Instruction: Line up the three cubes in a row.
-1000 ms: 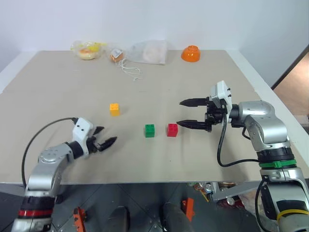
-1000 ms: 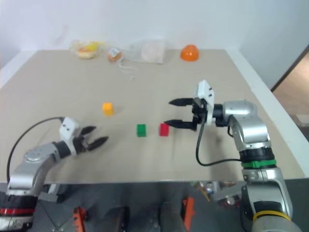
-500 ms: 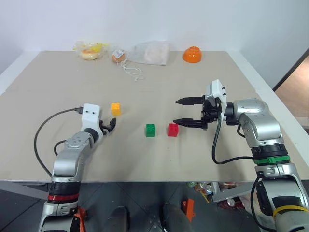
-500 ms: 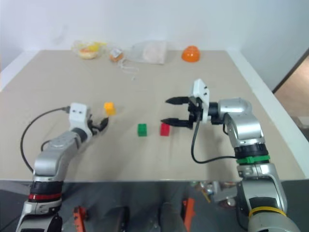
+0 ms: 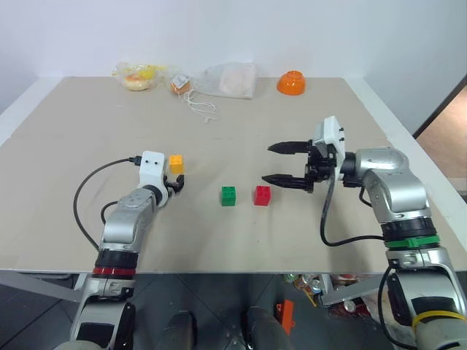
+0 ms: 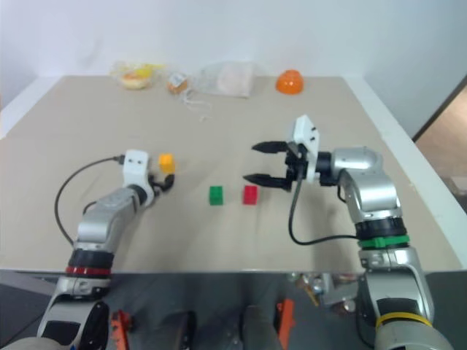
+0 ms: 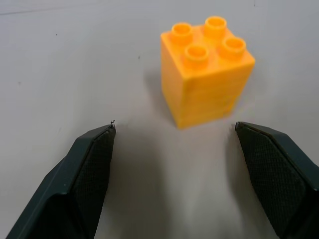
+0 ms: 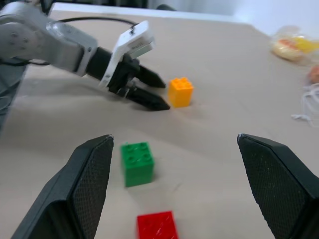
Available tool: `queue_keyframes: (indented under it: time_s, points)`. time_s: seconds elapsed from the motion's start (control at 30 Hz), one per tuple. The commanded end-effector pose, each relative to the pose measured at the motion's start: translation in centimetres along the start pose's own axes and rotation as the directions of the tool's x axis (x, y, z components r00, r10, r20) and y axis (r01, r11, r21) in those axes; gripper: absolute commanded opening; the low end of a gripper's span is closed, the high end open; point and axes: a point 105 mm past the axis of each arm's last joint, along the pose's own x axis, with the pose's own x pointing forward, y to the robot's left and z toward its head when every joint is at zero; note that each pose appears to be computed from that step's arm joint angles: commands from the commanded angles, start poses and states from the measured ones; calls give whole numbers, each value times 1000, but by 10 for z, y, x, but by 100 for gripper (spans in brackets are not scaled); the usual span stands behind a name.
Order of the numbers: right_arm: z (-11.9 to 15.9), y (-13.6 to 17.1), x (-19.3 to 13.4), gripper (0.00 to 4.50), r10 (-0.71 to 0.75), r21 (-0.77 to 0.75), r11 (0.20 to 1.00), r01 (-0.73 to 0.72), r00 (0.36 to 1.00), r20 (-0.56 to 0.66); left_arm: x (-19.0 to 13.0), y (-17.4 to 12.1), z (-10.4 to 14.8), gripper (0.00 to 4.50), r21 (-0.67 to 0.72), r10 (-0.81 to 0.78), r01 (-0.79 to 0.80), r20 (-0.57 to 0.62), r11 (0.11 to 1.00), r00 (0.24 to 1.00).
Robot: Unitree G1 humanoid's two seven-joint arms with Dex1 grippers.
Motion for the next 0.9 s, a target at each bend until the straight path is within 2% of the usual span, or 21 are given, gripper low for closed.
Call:
queue_keyframes:
  time_s: [0.03,0.33,0.6,0.7,0.83,0.9]
  points:
    - [23,-16,-3,410,-82,-46,995,86,994,72,5,-4,10,398,10,1,-2,38,1000,999]
    - [22,-13,-3,410,-65,-51,996,69,995,69,17,-14,9,398,8,-21,21,19,1000,1000]
    - [21,-14,-2,410,-69,-49,996,72,995,68,29,-30,19,398,20,-54,54,32,998,998]
    - [20,-14,-2,410,-70,-47,996,73,995,65,30,-36,22,320,27,-71,70,41,997,997]
    - [18,-15,-2,410,-70,-42,996,73,996,61,29,-36,26,184,42,-76,74,45,996,996]
    - [18,-15,-1,410,-69,-41,997,71,996,59,29,-35,29,135,61,-83,80,48,995,995]
